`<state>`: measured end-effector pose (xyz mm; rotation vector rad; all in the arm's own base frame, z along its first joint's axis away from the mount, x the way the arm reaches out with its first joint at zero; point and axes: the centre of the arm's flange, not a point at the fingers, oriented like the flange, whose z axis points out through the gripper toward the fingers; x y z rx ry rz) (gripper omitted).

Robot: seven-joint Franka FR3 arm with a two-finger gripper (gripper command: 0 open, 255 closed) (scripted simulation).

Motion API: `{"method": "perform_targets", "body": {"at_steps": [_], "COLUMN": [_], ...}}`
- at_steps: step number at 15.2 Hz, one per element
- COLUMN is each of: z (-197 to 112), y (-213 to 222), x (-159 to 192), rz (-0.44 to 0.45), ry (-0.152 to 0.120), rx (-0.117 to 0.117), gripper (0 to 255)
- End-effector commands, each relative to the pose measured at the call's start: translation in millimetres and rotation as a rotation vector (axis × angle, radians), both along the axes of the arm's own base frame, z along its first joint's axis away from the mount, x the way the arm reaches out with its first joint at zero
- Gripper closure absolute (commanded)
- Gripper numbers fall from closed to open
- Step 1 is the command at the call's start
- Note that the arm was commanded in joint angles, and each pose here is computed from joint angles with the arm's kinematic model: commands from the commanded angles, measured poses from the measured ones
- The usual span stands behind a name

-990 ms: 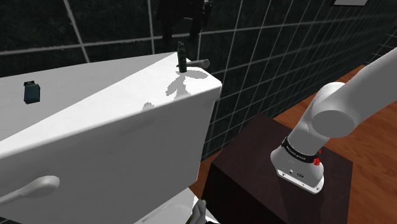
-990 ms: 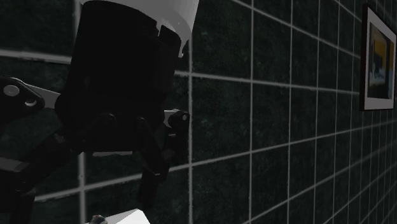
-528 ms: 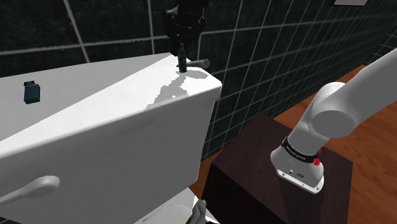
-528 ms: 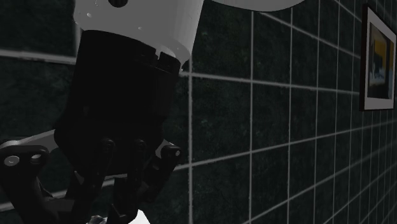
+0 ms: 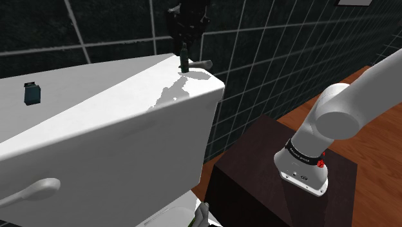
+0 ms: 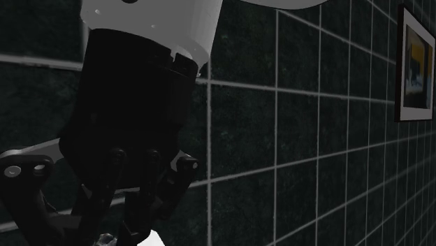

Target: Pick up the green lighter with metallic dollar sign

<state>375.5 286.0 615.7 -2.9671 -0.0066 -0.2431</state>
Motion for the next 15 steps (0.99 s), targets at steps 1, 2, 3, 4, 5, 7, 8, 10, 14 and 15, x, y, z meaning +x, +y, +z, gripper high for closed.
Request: {"method": "perform_targets", "body": {"at_steps": [1,2,3,4,5,7,8,10,14,15], "z": [7.7,13.0,18.3,23.6,28.8,39.4,44.7,55.2,76.4,77.1], "y": [-0.5,-0.5,-0.5,-0.5,-0.5,-0.5,-0.5,-0.5,-0.5,-0.5], "x": [0.5,0.5,0.5,0.5,0.5,0.5,0.5,0.5,0.5,0.4], "rz": [0.000,0.000,0.000,0.000,0.000,0.000,0.000,0.000,0.000,0.000], "ry": [0.000,0.000,0.000,0.000,0.000,0.000,0.000,0.000,0.000,0.000], "rx": [0.000,0.000,0.000,0.000,0.000,0.000,0.000,0.000,0.000,0.000], "gripper": [255,255,255,255,255,255,255,255,255,255]}}
